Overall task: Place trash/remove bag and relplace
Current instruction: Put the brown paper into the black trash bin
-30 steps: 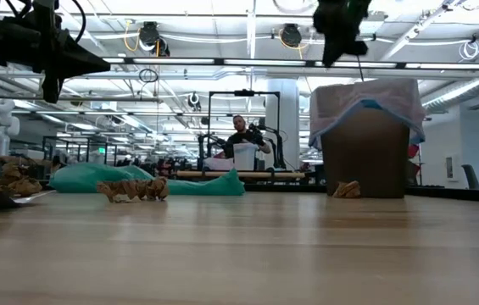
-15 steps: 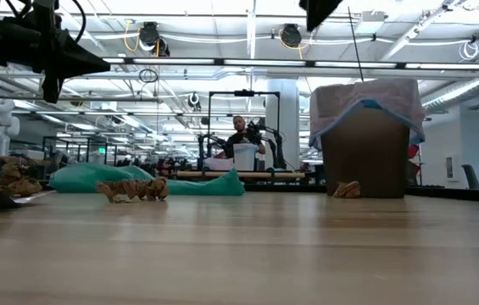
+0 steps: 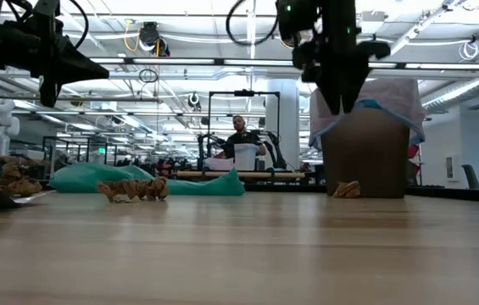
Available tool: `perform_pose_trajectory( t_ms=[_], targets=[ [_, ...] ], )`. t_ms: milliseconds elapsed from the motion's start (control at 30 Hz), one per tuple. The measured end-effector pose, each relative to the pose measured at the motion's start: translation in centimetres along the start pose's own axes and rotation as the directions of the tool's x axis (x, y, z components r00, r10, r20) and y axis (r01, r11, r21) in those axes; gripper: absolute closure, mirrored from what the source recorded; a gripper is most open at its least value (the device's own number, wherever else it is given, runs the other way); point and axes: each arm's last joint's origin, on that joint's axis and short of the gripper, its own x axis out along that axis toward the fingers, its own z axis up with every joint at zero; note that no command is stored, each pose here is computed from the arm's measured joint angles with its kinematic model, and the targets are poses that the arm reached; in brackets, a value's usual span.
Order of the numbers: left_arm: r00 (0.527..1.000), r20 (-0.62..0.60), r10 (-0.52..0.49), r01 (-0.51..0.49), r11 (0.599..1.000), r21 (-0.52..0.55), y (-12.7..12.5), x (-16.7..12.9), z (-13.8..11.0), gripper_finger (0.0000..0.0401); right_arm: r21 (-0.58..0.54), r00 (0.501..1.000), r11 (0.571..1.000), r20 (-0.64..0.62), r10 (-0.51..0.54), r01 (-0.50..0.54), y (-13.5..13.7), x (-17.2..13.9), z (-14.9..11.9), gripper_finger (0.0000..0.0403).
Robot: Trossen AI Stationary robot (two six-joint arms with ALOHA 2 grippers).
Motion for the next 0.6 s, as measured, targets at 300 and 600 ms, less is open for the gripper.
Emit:
perform_pose_trajectory(
  t_ms=[300,600],
  targets=[
    [1.000,-0.009,-0.015,0.015,1.000,0.000,0.0,0.0,0.0,0.0401,0.111,0.999,0.994,0.032,-0.025,0.021,-0.4,5.3,0.0,0.0223],
    [0.998,-0.042,-0.038,0.038,0.999,0.001,0.0,0.0,-0.2,0.0401,0.136,0.999,0.991,-0.039,0.023,-0.018,0.2,10.1,-2.0,0.0229]
  ],
)
